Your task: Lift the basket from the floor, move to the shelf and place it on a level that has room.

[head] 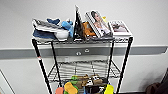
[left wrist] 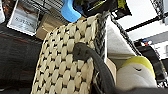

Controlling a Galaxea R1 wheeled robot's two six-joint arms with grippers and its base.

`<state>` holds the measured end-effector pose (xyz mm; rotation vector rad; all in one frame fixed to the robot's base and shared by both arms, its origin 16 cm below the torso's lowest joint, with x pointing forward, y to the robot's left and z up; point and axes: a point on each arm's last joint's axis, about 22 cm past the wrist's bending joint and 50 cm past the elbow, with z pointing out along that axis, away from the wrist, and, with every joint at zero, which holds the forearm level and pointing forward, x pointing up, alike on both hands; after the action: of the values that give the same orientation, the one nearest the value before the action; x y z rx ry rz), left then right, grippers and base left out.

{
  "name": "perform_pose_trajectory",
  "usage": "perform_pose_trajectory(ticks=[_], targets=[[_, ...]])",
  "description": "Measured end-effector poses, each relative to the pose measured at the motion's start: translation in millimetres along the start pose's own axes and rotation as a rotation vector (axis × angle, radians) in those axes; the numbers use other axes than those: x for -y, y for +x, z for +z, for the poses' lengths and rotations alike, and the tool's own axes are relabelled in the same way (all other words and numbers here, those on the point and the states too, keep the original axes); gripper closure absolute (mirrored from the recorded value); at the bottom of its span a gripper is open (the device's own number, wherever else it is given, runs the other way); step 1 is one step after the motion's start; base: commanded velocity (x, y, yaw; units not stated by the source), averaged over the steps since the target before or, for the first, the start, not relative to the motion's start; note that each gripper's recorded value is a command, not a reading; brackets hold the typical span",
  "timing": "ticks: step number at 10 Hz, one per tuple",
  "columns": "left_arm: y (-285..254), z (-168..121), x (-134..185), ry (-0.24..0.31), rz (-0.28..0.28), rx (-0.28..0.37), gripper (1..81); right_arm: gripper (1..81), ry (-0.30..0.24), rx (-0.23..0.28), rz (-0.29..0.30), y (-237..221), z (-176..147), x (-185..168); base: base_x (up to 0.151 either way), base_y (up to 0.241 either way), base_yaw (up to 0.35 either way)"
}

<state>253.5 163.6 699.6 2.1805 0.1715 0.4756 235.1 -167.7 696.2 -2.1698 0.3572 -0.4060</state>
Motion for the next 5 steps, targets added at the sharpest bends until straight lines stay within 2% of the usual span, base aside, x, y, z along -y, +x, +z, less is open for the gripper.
perform_pose_trajectory(ticks=[5], targets=[[1.9,0.5,-0.9,-0.003,0.006,-0.01,81.1,81.1,0.002,0.0,0.006,-8.4,2.0,-0.8,0.113,0.0,0.0]])
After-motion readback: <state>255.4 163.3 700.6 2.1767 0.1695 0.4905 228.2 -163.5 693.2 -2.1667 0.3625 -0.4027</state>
